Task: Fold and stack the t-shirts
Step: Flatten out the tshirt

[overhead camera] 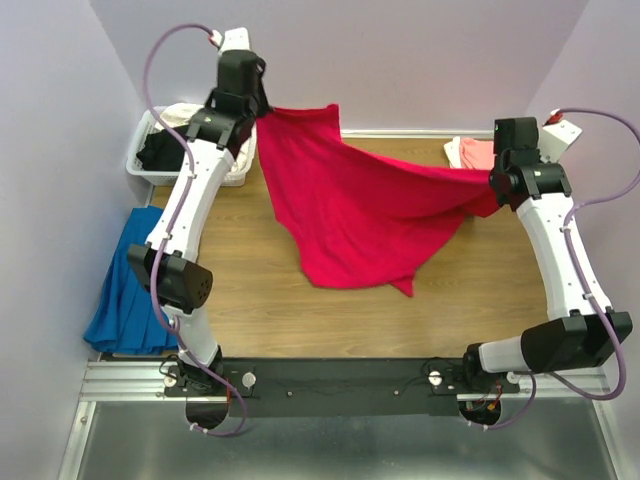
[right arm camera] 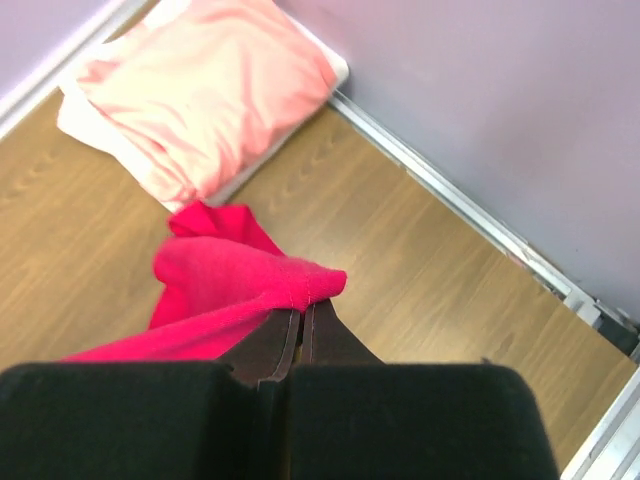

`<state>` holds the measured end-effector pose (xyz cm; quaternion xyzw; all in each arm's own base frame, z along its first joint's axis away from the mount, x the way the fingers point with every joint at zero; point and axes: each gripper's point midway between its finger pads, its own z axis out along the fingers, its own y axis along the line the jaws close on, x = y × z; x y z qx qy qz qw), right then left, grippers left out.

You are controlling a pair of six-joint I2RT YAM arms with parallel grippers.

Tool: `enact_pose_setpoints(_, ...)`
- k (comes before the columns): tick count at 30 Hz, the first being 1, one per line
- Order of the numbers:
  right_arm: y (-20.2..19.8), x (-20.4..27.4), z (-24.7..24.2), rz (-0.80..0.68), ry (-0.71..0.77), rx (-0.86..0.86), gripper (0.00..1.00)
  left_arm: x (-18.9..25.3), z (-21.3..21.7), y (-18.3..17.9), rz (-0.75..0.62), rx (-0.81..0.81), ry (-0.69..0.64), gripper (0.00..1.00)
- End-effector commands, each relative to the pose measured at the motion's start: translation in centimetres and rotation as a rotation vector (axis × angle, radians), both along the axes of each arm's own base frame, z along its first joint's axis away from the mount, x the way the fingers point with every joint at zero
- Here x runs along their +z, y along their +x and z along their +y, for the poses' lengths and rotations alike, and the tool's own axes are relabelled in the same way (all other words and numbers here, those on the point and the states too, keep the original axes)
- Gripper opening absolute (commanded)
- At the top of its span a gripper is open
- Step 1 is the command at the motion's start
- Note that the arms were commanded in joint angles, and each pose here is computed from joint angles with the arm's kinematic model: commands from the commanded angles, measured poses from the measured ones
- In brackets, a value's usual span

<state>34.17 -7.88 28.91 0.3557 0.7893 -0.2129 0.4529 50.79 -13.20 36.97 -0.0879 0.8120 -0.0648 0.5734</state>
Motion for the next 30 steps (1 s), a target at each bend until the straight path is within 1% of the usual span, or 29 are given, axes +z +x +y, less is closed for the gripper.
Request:
enact_pose_setpoints(1,1.7,3.9,-0.9,-0.071,-0.044,0.002,0.01,7.8,4.3,-1.6,-0.139,0.072,0.013,0.00)
enact_pose_setpoints(2,2.0,4.5,-1.0,-0.079,-0.053,0.000,0.01,8.9,4.8,-1.8,-0.165,0.079,0.011,0.00)
enact_pose_setpoints(3,2.2,5.2,-1.3,-0.094,-0.058,-0.006,0.01,11.3,5.5,-2.3,-0.220,0.089,-0.001,0.00)
enact_pose_setpoints(5,3.0,7.2,-1.5,-0.135,-0.066,-0.004,0.01,13.8,7.4,-3.1,-0.275,0.124,-0.019,0.00)
enact_pose_setpoints(7,3.3,9.4,-1.5,-0.188,-0.064,-0.004,0.01,17.0,8.4,-4.4,-0.357,0.134,-0.046,0.00)
enact_pose_setpoints(8,3.6,10.0,-1.4,-0.206,-0.058,0.002,0.01,18.8,9.5,-5.9,-0.405,0.147,-0.056,0.00)
enact_pose_setpoints(9,3.7,10.4,-1.1,-0.219,-0.048,0.018,0.01,19.2,9.7,-6.3,-0.418,0.142,-0.056,0.00)
enact_pose_setpoints(11,3.6,11.5,-0.7,-0.253,-0.031,0.041,0.01,21.5,10.3,-8.0,-0.493,0.144,-0.056,0.00)
enact_pose_setpoints(12,3.7,11.7,-0.2,-0.263,-0.013,0.071,0.01,22.1,10.6,-9.6,-0.516,0.146,-0.045,0.00)
enact_pose_setpoints(13,3.5,11.9,0.0,-0.265,-0.011,0.088,0.01,23.5,10.9,-10.6,-0.571,0.150,-0.050,0.00)
enact_pose_setpoints(14,3.4,11.6,0.2,-0.259,-0.004,0.104,0.01,24.2,11.1,-11.5,-0.597,0.154,-0.052,0.00)
enact_pose_setpoints(15,2.9,12.1,0.7,-0.282,0.013,0.140,0.01,24.8,11.5,-13.3,-0.627,0.159,-0.056,0.00)
enact_pose_setpoints(17,2.6,12.3,1.4,-0.295,0.022,0.192,0.01,27.0,11.7,-15.3,-0.714,0.153,-0.072,0.00)
enact_pose_setpoints(18,2.0,12.7,2.3,-0.327,0.045,0.249,0.01,28.3,11.7,-17.1,-0.758,0.136,-0.082,0.00)
enact_pose_setpoints(20,1.2,13.3,3.1,-0.358,0.052,0.307,0.01,29.7,11.6,-18.7,-0.801,0.119,-0.097,0.00)
enact_pose_setpoints(21,1.2,13.5,4.0,-0.380,0.069,0.358,0.01,30.8,11.5,-20.2,-0.835,0.096,-0.105,0.00)
enact_pose_setpoints(22,0.1,14.6,4.3,-0.416,0.068,0.383,0.01,31.2,11.3,-20.9,-0.849,0.083,-0.112,0.00)
enact_pose_setpoints(25,-1.2,15.8,4.8,-0.457,0.073,0.422,0.01,32.1,11.1,-23.2,-0.891,0.051,-0.130,0.00)
enact_pose_setpoints(28,-2.1,16.8,4.3,-0.482,0.051,0.400,0.01,32.7,11.3,-24.1,-0.917,0.054,-0.138,0.00)
enact_pose_setpoints(30,-1.9,16.7,3.8,-0.477,0.037,0.374,0.01,32.8,11.3,-23.6,-0.920,0.057,-0.142,0.00)
